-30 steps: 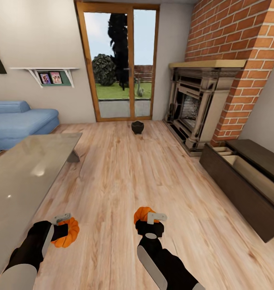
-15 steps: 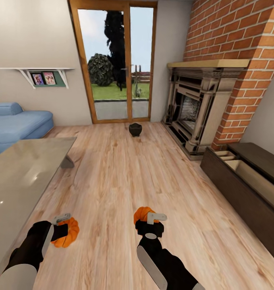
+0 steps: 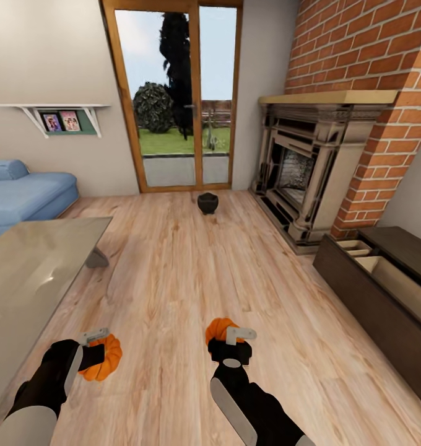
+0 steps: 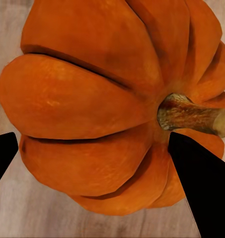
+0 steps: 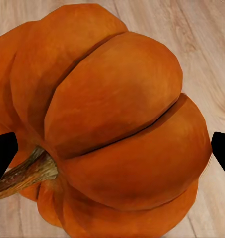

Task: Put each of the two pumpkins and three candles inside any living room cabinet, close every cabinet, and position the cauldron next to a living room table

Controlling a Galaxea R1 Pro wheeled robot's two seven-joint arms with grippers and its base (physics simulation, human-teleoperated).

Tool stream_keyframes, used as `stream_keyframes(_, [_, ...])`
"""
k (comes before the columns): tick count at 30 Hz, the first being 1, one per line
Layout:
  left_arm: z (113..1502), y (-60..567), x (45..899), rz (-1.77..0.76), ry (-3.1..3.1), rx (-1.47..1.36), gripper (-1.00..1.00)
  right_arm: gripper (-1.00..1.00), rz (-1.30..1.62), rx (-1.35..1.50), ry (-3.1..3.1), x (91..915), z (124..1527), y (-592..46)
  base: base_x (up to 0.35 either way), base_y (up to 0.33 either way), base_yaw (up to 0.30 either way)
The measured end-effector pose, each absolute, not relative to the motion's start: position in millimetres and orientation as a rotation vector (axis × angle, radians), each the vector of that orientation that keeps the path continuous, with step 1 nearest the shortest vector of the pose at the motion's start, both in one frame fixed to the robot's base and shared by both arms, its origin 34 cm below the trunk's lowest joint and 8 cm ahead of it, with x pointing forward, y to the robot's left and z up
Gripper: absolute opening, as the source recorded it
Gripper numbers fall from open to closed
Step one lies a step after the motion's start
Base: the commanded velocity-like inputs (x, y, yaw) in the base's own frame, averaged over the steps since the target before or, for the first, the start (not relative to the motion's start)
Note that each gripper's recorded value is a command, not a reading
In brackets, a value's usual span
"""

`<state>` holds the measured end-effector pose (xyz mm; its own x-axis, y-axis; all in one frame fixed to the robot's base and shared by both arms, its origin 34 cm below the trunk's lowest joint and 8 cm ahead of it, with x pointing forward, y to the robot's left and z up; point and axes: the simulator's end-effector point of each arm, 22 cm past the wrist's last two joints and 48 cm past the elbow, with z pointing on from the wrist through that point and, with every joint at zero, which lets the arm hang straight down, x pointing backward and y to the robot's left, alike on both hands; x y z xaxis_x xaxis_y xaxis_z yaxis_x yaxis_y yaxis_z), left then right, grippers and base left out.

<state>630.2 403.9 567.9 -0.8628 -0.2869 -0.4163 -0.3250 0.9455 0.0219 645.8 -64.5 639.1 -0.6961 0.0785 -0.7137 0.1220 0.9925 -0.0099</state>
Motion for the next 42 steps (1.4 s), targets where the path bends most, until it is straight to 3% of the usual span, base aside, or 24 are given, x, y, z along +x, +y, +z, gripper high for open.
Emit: stream_keyframes(42, [567.9,404.6,630.0,0.128,2.683,-0.444,-1.00,-1.00,-0.072,0.139,2.343,645.8,639.1,-64.5,0.331,0.000,0.000])
